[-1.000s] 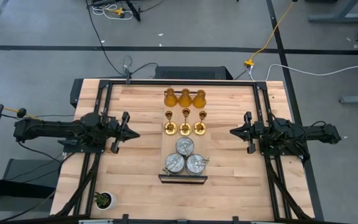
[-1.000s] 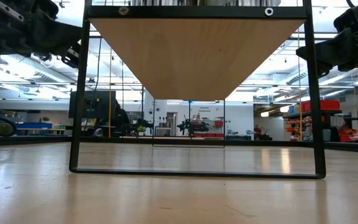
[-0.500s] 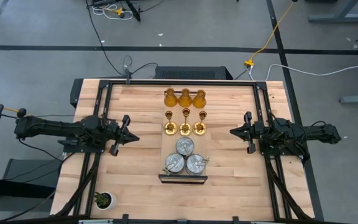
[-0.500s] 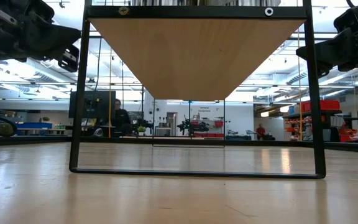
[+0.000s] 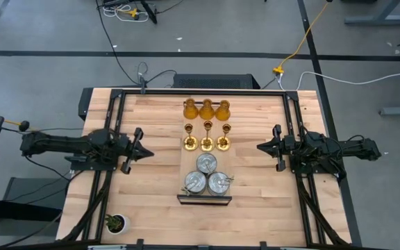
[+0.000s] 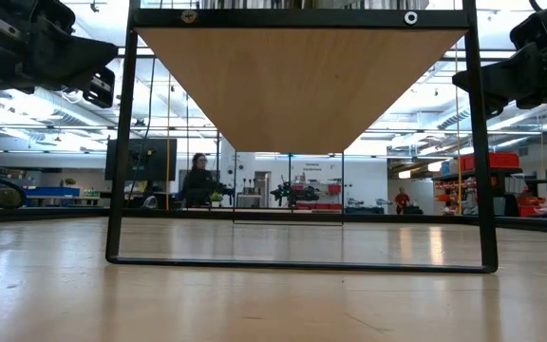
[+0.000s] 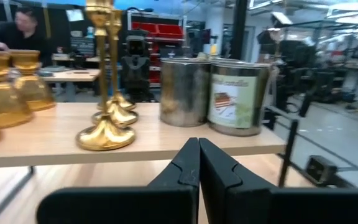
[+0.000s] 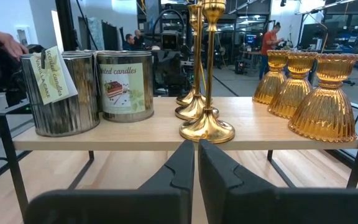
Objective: Pick & Place candle stick holders
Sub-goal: Return to Home Position
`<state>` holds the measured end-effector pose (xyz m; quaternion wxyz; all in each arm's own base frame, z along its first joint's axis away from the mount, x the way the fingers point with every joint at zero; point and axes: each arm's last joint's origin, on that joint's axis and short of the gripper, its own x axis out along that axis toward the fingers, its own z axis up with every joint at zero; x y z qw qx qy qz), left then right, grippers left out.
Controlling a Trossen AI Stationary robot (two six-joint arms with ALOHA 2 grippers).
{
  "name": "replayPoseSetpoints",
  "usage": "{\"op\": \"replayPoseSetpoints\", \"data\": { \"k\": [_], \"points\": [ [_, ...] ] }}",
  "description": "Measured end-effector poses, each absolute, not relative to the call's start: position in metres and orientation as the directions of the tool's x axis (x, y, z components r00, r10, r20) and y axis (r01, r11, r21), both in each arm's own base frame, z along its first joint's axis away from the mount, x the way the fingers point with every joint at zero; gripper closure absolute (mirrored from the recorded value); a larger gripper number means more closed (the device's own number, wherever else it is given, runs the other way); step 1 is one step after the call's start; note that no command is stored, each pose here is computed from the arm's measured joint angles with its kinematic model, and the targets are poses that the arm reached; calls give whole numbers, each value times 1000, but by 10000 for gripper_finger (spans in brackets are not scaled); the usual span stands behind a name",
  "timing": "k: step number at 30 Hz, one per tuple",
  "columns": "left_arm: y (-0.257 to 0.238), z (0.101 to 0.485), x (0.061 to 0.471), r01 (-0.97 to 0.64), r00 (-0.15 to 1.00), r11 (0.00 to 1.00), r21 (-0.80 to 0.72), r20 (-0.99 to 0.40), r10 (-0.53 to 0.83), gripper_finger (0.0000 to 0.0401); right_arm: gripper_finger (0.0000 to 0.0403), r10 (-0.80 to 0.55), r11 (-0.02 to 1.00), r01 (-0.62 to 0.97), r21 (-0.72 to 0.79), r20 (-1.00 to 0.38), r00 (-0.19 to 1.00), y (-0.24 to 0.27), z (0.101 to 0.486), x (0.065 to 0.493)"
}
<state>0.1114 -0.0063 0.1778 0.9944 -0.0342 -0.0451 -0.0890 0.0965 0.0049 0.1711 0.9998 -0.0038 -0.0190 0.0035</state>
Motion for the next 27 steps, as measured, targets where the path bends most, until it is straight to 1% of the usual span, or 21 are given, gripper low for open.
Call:
{"op": "replayPoseSetpoints", "data": {
  "k": [4, 13, 27],
  "points": [
    [-5, 176, 109, 122, 990, 991, -47, 83, -118, 398, 376, 7, 1000, -7, -7, 38, 999, 5, 171, 96],
    [-4, 169, 105, 96, 995, 995, -38, 13, -96, 397, 376, 7, 1000, -7, -7, 38, 999, 5, 171, 96],
    [-3, 170, 97, 72, 997, 997, -36, 42, -71, 397, 376, 7, 1000, -7, -7, 38, 999, 5, 171, 96]
  ]
}}
